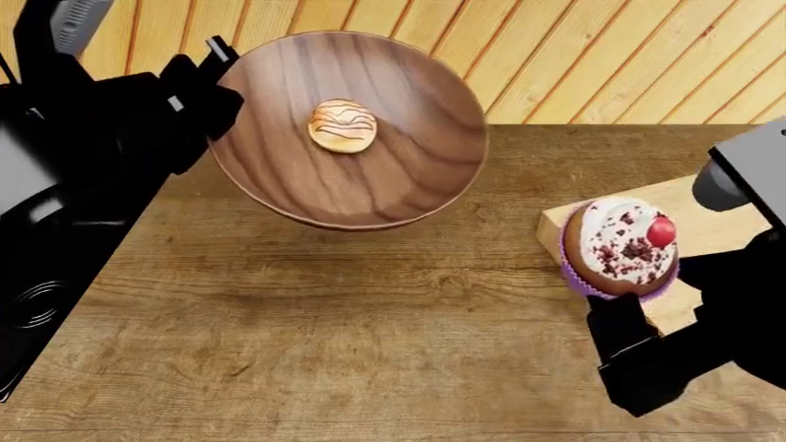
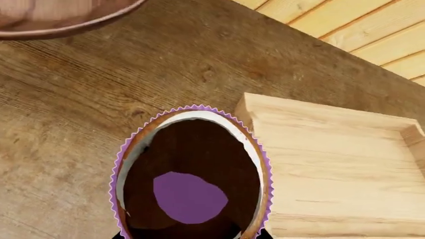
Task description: Pick up the bowl with donut and place it on the tray. Pick up the cupcake and place it on the tray.
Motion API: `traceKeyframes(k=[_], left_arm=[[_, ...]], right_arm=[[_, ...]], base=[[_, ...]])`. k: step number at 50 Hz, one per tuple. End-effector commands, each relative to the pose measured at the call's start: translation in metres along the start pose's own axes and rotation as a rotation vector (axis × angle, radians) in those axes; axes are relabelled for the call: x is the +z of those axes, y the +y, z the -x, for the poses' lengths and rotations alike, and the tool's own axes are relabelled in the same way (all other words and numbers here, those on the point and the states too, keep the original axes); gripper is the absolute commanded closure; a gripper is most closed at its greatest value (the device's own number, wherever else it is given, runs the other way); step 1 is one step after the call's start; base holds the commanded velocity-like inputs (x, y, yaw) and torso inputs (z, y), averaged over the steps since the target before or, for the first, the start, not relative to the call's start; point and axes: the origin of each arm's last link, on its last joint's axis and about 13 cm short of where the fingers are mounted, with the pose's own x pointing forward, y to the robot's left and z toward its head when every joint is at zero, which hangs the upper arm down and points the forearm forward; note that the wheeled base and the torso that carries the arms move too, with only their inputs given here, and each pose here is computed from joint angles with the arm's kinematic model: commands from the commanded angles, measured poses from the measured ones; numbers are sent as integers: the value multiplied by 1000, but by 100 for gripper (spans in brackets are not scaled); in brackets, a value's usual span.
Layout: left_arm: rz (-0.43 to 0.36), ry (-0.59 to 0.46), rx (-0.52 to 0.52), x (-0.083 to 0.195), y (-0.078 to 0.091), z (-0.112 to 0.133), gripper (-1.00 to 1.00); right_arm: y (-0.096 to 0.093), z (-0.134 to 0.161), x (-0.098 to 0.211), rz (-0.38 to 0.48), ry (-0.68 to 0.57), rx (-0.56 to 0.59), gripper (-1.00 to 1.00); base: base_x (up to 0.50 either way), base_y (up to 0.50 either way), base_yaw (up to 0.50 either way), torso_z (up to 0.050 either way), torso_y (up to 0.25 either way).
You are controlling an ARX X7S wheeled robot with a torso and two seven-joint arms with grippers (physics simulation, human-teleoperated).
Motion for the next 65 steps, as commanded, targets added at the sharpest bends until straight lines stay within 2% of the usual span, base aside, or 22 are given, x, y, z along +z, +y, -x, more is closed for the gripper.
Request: traceKeyframes(k=[1,7,17,25,37,57,65], left_arm=[[7,-23,-46,8,-12,3,100],[2,-26,-56,9,-16,4,100],[0,-26,-52,7,-16,-3,100],[-7,-19,-64,9,-22,-5,100],[-10,-21,-81,12,-28,-3,100],[4,-29,-87,10,-26,0,100],[7,-37,-75,12,-22,2,100]], right_arm=[[-16,8,14,-53,-56,-69,100],[-21,8,15,-68,-63,-100,100],[-28,5,10,-88,-41,-123,100],[-33,0,7,-103,-29,-139,100],[-32,-10,11,-92,-23,-132,100],[-27,-35,20,-85,-49,-110,100],[-28,-38,24,-102,-76,-112,100]], base=[[0,0,0,0,0],[0,0,0,0,0],[0,-500,0,0,1],[0,-500,0,0,0],[0,-500,0,0,1],[0,-500,0,0,1],[0,0,0,0,1]])
